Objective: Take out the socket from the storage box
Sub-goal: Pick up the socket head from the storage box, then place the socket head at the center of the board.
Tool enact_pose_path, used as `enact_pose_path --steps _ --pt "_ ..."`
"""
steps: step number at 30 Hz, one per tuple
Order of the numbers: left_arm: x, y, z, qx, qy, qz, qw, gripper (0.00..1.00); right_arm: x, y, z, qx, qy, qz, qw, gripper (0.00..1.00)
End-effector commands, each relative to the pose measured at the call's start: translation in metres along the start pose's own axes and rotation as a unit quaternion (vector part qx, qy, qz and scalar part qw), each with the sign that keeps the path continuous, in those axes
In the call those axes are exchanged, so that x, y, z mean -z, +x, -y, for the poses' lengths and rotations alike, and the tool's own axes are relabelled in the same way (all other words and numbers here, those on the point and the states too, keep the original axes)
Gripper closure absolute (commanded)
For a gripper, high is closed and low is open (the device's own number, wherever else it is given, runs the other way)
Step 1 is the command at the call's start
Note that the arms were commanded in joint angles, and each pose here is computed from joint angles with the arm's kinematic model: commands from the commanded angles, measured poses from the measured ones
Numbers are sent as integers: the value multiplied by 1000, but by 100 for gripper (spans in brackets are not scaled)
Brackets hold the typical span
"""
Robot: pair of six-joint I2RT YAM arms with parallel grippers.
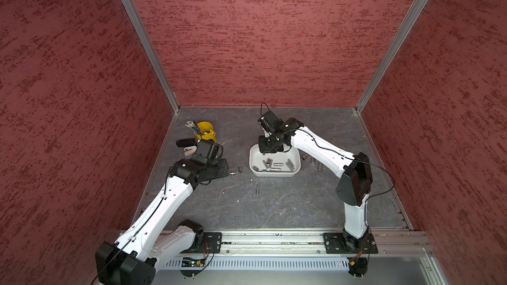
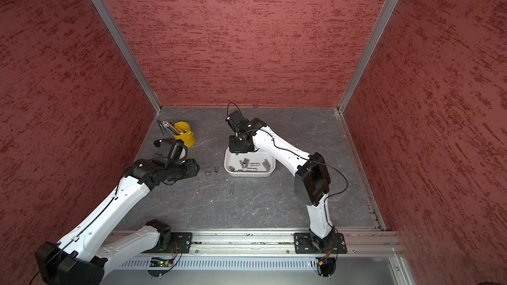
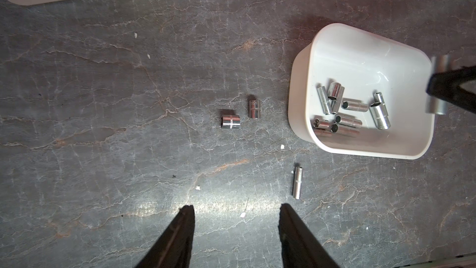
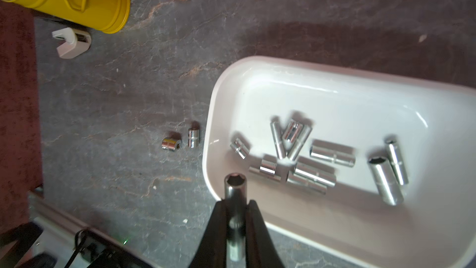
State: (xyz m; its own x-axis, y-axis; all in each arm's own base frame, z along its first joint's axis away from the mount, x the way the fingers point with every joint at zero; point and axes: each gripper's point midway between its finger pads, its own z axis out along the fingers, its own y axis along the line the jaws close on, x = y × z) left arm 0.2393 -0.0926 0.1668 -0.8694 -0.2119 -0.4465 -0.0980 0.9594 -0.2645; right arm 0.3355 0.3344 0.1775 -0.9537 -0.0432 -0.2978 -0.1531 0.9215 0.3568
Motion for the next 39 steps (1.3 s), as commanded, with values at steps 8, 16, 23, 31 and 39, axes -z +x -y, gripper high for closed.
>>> enact_pose_path --steps 8,16,23,31,39 --pt "0 3 1 -12 1 -1 1000 45 10 71 0 -44 -66 -28 996 92" --pt "0 3 2 -13 4 -2 1000 45 -47 138 9 -53 -30 -51 997 93" --pt "-1 4 3 -14 3 -3 1000 45 -84 145 16 -66 -5 -36 997 92" --pt "-2 4 2 -13 0 -5 1000 44 -105 152 27 -75 16 -46 996 90" --pt "-2 4 2 -14 0 -6 1000 44 -116 162 32 -82 19 -62 995 84"
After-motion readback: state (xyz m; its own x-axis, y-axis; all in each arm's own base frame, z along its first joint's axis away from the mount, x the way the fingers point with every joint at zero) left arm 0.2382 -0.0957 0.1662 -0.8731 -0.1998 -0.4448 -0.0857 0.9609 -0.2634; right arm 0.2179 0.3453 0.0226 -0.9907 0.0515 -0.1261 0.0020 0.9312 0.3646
